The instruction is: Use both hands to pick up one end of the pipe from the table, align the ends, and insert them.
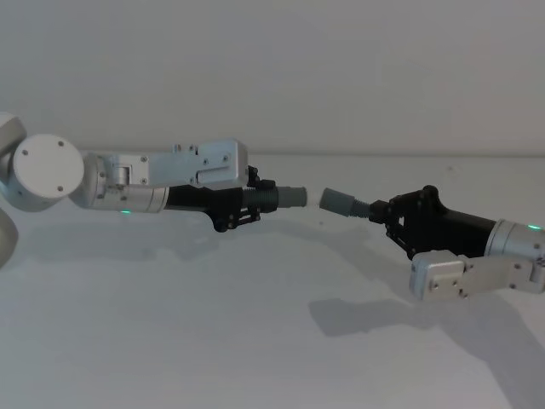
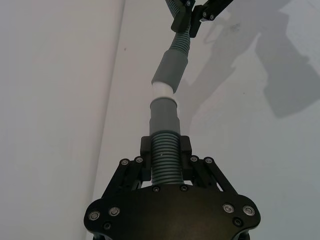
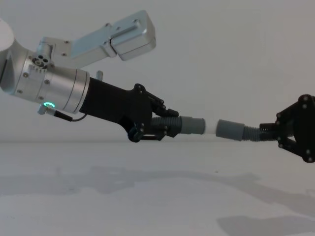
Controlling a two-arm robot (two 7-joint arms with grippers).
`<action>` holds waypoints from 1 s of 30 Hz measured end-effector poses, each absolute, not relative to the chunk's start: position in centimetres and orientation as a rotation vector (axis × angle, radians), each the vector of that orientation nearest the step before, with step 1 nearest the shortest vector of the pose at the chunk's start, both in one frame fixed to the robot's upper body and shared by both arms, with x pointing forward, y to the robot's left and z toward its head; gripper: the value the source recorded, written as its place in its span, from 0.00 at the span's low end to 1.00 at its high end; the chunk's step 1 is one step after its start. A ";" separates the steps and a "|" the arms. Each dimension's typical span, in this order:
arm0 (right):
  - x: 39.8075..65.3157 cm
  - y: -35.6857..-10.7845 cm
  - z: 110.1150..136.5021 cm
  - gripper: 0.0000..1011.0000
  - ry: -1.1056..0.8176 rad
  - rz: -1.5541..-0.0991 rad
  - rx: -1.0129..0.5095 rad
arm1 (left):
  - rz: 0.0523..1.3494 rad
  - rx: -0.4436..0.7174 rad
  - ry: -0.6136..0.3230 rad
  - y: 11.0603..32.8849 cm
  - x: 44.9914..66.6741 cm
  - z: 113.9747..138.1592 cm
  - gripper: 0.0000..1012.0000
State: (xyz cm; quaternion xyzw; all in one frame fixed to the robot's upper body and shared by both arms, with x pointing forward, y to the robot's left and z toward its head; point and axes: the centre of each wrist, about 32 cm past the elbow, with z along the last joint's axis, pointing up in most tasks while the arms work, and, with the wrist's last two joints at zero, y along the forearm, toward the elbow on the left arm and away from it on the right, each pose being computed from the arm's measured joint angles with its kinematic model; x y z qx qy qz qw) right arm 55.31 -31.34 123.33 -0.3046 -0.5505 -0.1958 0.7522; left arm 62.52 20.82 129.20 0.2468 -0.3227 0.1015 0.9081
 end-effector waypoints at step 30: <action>55.4 -30.7 123.2 0.07 -1.192 -0.443 -0.639 | 0.210 0.510 -0.666 20.8 62.5 129.2 0.30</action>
